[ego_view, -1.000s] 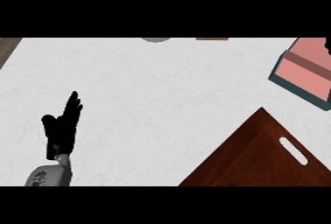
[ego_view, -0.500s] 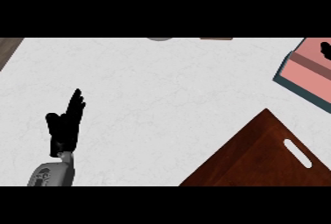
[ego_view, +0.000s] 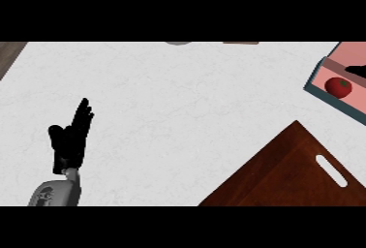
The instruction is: Pick the tomato from the tray and place it in the cardboard box
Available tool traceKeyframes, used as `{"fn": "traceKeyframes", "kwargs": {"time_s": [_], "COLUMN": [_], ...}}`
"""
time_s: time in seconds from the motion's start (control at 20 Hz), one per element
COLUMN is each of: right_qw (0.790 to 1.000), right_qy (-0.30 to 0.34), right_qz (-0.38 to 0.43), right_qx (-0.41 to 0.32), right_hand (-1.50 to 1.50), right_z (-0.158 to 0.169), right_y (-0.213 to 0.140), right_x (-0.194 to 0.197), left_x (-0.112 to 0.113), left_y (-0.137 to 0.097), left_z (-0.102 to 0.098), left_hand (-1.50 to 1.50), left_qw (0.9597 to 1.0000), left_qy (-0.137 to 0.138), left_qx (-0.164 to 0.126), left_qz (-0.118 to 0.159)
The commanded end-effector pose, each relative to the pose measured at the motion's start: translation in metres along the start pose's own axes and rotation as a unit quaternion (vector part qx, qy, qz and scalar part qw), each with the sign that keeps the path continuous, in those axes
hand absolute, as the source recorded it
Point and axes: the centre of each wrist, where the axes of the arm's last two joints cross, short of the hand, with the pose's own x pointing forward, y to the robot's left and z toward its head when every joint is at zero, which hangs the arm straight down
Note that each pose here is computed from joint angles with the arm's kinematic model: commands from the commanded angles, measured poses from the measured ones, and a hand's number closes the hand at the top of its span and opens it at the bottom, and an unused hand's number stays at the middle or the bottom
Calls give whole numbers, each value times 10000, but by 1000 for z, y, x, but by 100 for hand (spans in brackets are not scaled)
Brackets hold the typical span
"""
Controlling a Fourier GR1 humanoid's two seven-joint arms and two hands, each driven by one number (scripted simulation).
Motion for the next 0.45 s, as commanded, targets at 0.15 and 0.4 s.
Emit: {"fn": "traceKeyframes", "kwargs": {"time_s": [0.15, 0.4], "right_qw": [9788, 9612], "right_qy": [-558, -315], "right_qz": [-1954, -2658], "right_qx": [-247, -665], "right_hand": [-150, -150], "right_z": [0, 12], "right_y": [-13, -54], "right_x": [-11, -45], "left_x": [-9, -17], "left_y": [4, -4], "left_z": [-2, -1], "left_hand": [0, 0], "left_qw": [10000, 9999], "left_qy": [52, 83], "left_qx": [69, 112], "left_qz": [9, -49]}}
